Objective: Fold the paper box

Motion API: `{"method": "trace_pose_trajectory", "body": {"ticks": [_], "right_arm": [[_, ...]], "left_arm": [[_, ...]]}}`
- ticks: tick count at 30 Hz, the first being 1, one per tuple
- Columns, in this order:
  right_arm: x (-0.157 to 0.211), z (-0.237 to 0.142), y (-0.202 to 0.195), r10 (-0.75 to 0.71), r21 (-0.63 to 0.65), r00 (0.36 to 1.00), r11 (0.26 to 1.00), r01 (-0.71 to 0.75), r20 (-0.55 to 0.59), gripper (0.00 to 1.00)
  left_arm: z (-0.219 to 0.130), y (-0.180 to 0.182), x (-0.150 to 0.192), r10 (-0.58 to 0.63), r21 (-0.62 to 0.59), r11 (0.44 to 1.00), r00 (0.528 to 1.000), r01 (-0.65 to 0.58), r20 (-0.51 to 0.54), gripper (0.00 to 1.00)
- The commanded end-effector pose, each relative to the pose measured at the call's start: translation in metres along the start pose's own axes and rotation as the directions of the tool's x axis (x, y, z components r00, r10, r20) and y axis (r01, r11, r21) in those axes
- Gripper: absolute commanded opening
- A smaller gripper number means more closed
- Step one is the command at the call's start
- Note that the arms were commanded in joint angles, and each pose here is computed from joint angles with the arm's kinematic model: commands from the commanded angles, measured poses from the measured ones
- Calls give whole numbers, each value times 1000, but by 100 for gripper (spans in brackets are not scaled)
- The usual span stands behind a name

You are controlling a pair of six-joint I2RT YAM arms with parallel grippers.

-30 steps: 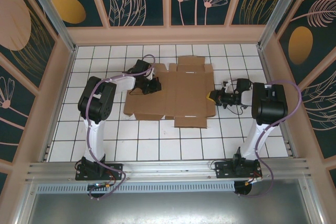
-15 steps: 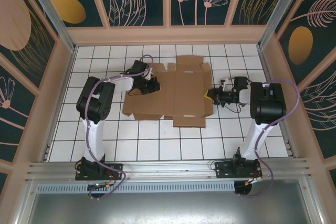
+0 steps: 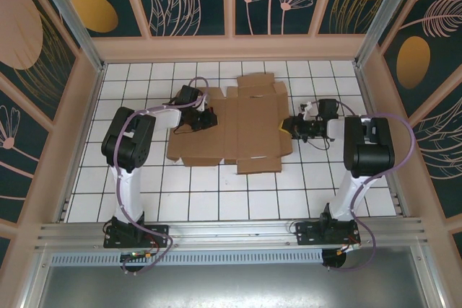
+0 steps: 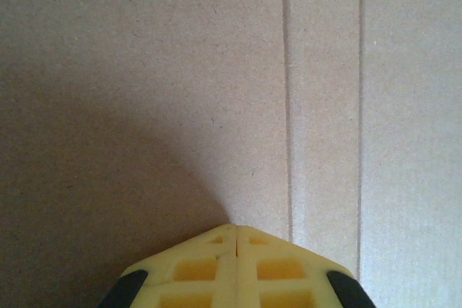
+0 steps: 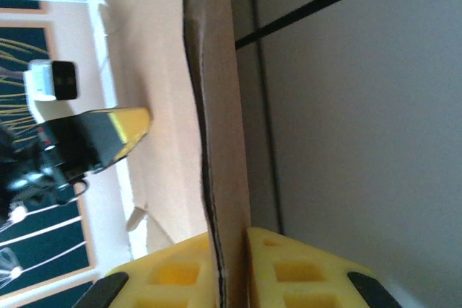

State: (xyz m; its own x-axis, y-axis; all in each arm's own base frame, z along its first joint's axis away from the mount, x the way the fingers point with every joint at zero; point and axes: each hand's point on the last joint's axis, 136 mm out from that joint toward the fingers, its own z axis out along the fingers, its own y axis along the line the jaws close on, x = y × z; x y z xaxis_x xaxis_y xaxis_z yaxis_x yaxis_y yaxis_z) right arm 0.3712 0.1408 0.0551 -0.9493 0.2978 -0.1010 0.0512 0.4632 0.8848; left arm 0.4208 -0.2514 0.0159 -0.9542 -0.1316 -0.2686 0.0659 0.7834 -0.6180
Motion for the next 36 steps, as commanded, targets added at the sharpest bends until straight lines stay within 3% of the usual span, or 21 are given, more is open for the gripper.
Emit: {"method": "trace_pose_trajectory", "body": {"ticks": [1,9,13,17,20,24,30,36], "right_arm": [[34,5,35,-8,-176,992,984,-15,-129,15],[55,5,20,17,-145,989,989,-38,-145,15],[50,6,6,2,-46,994,999,-7,-110,14],[28,-6,9,-70,85,997,994,72,-21,4],[18,-18,16,-110,185,994,977,111,-16,1],[17,-29,16,-109,370,991,920,129,-74,0],[7,-51,27,-225,626,969,742,240,-105,1],[-9,-52,65,-325,708,934,625,330,-149,7]], "left_arm": [[17,28,78,-97,-96,992,968,77,-230,0],[15,29,83,-98,-90,993,967,79,-236,0],[13,29,85,-105,-87,992,968,87,-230,0],[9,29,83,-109,-91,992,972,91,-210,0],[5,20,84,-104,-72,993,975,91,-196,0],[4,-5,92,-71,-34,997,979,65,-191,0],[12,-42,100,-65,39,997,983,73,-172,0],[18,-69,92,-97,139,983,982,120,-161,0]]}}
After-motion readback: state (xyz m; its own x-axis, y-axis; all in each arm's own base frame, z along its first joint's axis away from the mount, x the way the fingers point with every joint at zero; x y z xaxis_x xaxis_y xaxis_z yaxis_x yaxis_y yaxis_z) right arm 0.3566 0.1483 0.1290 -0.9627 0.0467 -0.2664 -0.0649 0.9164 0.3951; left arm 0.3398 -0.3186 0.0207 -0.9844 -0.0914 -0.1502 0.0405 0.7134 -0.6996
